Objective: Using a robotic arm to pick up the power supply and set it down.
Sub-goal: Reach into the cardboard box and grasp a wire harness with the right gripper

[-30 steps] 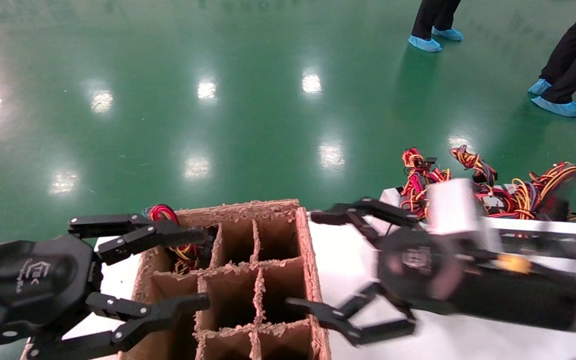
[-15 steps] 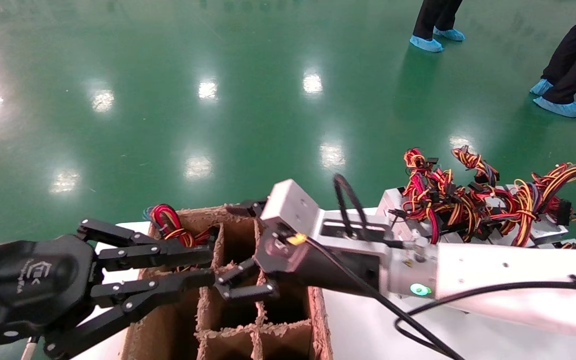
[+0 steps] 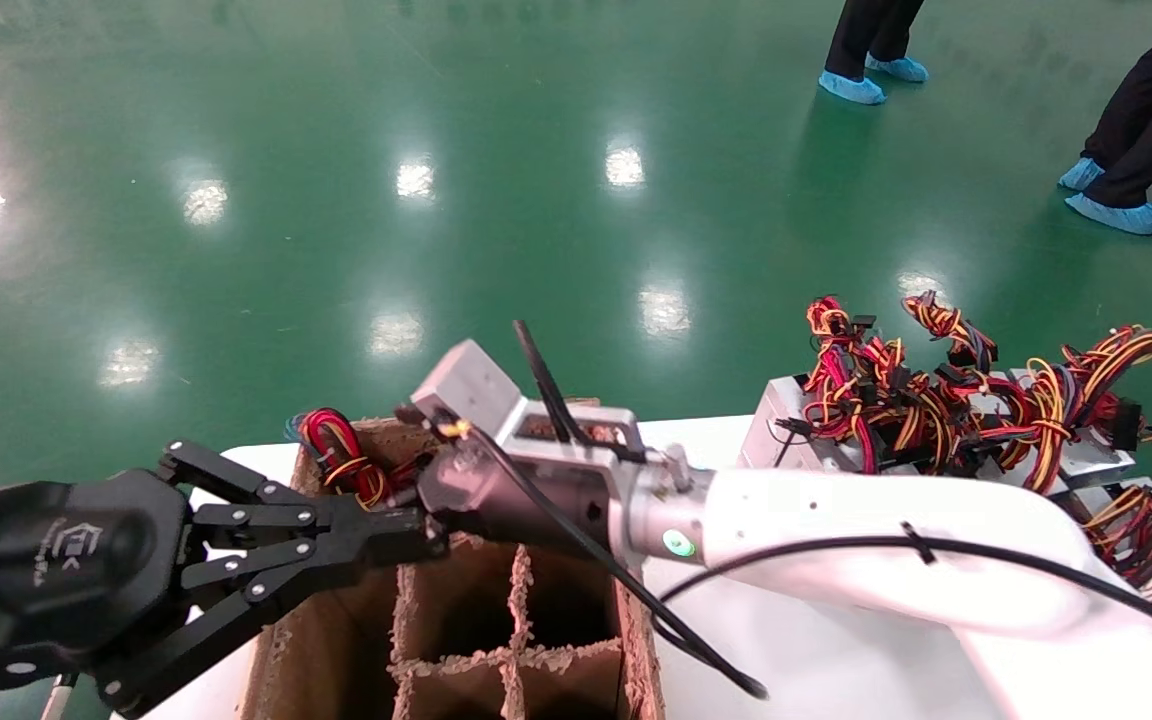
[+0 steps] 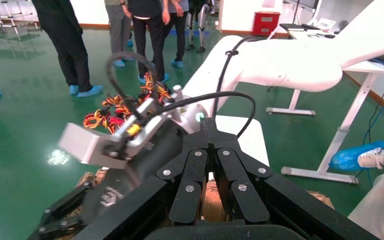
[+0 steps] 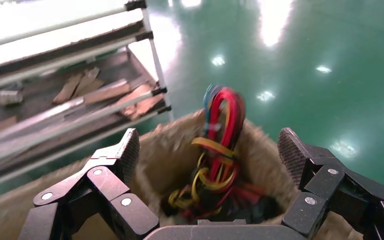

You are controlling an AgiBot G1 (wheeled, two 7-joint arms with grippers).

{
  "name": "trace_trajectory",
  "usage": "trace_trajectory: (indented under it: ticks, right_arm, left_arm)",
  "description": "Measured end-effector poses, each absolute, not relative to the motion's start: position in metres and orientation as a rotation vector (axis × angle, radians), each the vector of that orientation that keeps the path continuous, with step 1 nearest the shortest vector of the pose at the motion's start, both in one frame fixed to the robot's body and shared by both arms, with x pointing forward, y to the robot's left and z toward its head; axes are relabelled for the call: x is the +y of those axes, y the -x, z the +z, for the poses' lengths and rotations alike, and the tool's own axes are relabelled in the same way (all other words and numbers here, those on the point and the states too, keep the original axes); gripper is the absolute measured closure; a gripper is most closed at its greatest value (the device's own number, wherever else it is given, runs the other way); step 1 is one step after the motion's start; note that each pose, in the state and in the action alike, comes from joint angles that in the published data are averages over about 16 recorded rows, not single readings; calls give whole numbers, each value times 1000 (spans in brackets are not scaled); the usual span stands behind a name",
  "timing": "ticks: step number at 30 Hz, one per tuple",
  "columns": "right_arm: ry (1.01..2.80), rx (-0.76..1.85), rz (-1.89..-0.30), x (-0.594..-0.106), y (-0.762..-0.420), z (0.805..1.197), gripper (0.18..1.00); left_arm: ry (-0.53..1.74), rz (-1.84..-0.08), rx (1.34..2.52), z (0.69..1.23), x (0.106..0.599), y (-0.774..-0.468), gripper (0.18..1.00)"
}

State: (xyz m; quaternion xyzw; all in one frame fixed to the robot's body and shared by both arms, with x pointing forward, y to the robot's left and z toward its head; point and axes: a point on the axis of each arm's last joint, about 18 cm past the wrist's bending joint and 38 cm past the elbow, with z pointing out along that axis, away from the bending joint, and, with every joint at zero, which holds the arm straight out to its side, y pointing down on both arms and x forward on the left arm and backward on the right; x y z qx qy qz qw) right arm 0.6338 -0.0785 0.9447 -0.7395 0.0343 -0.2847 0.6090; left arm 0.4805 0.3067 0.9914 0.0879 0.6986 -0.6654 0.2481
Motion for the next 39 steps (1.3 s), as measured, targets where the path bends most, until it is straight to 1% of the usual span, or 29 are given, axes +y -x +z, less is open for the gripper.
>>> trace_trajectory:
  ticks: [10, 24, 30, 36, 39]
  right_arm:
    - [1690, 111, -640, -52, -644, 950, 178]
    - [1701, 126, -621, -27, -653, 942, 183]
    - [1703, 136, -616, -23, -656, 939, 209]
    - [1703, 151, -614, -21, -660, 936, 263]
    - [1702, 158, -614, -21, -662, 935, 312]
  left_arm:
    - [-240, -1813, 1904, 991, 307, -480, 993]
    - [-240, -1813, 1904, 991, 307, -480, 993]
    - [-240, -1813, 1904, 991, 307, -480, 993]
    - [-240, -1813, 1904, 991, 307, -480, 993]
    - [-240, -1813, 1904, 991, 307, -480, 993]
